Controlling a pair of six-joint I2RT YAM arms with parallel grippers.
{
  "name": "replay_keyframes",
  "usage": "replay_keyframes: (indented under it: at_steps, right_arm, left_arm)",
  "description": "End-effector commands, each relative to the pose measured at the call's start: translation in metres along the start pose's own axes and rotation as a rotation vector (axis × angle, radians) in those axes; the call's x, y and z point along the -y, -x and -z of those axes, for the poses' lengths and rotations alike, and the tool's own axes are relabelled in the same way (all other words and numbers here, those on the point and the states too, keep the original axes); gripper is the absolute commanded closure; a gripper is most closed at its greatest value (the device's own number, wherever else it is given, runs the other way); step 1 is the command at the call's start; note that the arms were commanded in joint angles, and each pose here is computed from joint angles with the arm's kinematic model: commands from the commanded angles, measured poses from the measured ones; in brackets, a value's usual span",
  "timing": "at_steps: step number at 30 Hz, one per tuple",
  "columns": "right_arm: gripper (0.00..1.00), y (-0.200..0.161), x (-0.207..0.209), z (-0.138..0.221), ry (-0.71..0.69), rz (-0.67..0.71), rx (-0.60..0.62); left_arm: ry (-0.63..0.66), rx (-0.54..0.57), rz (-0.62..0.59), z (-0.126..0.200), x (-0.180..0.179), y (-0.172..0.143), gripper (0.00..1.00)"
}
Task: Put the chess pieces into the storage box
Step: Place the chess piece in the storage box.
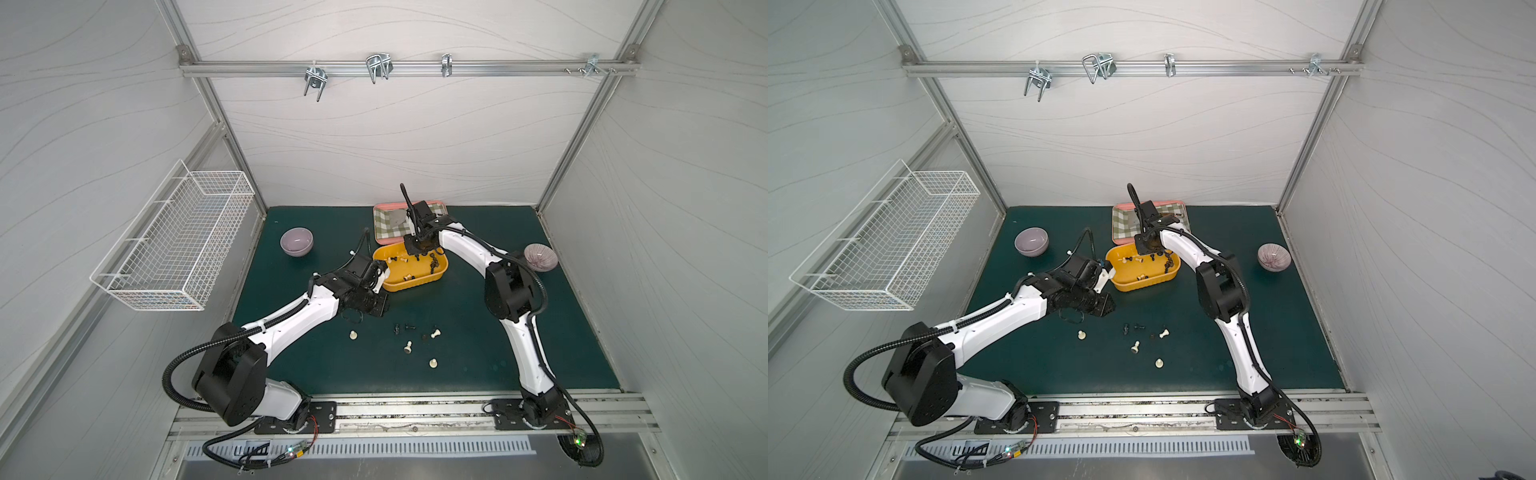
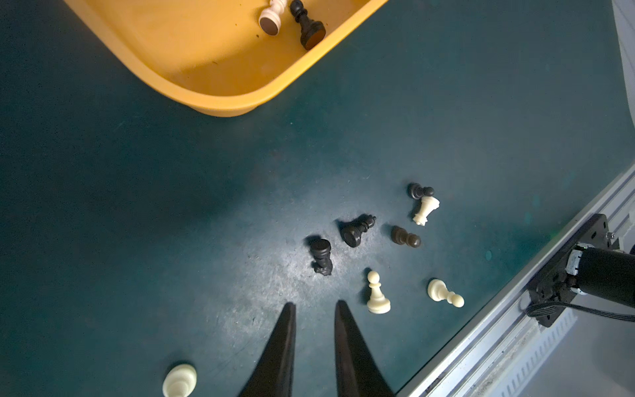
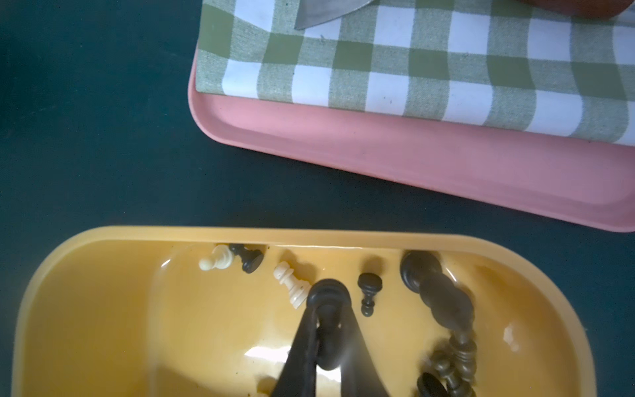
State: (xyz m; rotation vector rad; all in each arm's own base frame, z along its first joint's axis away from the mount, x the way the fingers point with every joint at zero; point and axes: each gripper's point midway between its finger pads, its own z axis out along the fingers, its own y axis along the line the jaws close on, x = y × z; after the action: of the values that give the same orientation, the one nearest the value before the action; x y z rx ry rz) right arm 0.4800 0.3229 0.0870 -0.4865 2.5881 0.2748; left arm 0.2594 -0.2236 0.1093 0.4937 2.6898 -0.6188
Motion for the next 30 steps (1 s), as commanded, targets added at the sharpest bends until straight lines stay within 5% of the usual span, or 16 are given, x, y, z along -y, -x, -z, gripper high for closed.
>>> replay_keyframes:
  at_steps: [1, 30]
  right_arm:
    - [0.88, -0.006, 0.005, -0.006, -0.008, -0.016, -0.031]
    - [0.78, 0.002, -0.004, 0.001, 0.041, -0.021, -0.013]
  left_arm:
    - [-0.017, 0.014, -0.019, 0.006, 0.003, 0.001, 0.78]
    - [-0.004, 0.024, -0.012, 0.010, -0.001, -0.005, 0.78]
